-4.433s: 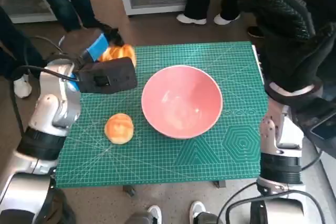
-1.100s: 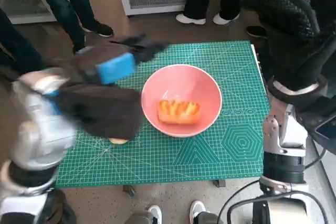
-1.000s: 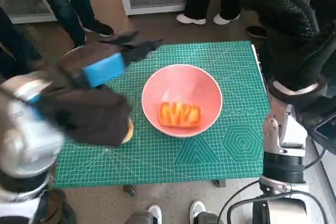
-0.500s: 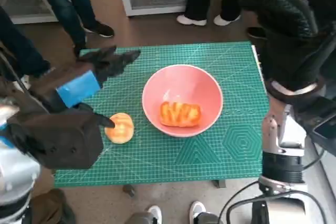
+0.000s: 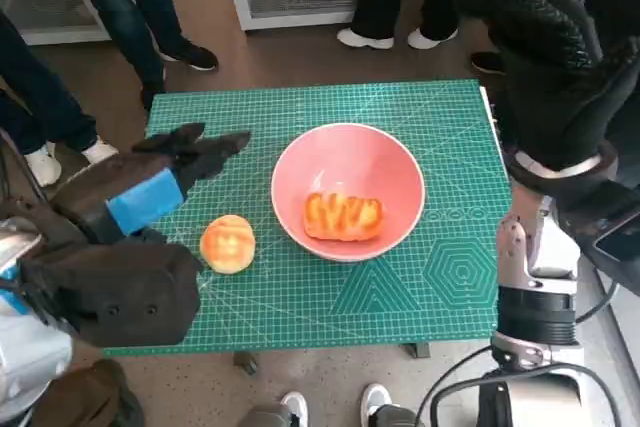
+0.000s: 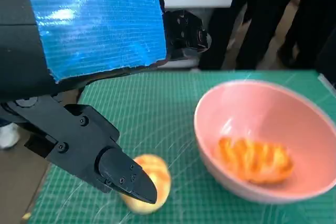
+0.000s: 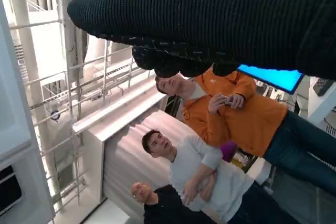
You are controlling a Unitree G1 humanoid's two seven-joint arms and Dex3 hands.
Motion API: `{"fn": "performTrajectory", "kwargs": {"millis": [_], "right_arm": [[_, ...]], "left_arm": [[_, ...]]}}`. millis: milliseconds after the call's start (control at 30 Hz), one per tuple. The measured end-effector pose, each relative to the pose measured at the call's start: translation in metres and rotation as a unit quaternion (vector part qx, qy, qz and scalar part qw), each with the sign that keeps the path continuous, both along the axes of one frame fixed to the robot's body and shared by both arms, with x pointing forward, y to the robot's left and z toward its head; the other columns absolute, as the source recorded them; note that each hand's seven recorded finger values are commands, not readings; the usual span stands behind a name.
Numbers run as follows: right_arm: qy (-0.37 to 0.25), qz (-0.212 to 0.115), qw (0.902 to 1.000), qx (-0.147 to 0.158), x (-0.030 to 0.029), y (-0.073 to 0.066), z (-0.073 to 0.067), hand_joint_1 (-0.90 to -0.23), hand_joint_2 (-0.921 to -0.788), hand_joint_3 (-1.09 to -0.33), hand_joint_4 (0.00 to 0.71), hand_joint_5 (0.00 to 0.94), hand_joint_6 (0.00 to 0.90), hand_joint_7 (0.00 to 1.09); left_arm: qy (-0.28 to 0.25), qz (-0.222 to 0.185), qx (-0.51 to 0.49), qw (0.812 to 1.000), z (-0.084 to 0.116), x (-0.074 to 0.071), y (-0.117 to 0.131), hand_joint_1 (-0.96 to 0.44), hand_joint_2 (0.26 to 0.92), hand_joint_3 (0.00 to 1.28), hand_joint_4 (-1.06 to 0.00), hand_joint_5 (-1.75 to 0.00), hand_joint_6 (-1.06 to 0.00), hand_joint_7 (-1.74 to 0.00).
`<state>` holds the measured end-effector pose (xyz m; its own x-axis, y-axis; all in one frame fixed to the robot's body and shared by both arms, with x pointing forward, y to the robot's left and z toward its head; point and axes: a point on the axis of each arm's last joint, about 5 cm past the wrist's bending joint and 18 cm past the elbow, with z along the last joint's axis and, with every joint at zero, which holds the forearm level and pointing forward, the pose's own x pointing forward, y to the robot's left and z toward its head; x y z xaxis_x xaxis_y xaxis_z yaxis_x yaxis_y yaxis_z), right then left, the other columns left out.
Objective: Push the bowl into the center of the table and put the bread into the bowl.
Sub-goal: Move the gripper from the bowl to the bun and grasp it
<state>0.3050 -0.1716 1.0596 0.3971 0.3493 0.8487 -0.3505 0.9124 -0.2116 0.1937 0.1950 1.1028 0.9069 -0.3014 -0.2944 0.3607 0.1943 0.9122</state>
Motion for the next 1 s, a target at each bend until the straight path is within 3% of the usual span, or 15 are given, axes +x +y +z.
{"fn": "performTrajectory", "kwargs": {"millis": [467,1000], "right_arm": [[-0.001,0.001,1.0,-0.003,-0.0001,0.0,0.0,-0.656,-0.921,-0.731,0.309,0.0,0.237,0.32],[-0.003,-0.001,1.0,-0.004,-0.0002,-0.002,0.001,-0.658,-0.921,-0.74,0.308,0.0,0.238,0.32]], "left_arm": [[0.029,0.01,0.029,0.999,-0.024,0.002,-0.007,-0.34,0.661,0.0,-0.13,-0.01,-0.23,-0.04],[0.076,0.05,0.05,0.995,-0.062,0.022,-0.015,-0.29,0.667,0.0,-0.16,-0.01,-0.29,-0.04]]}}
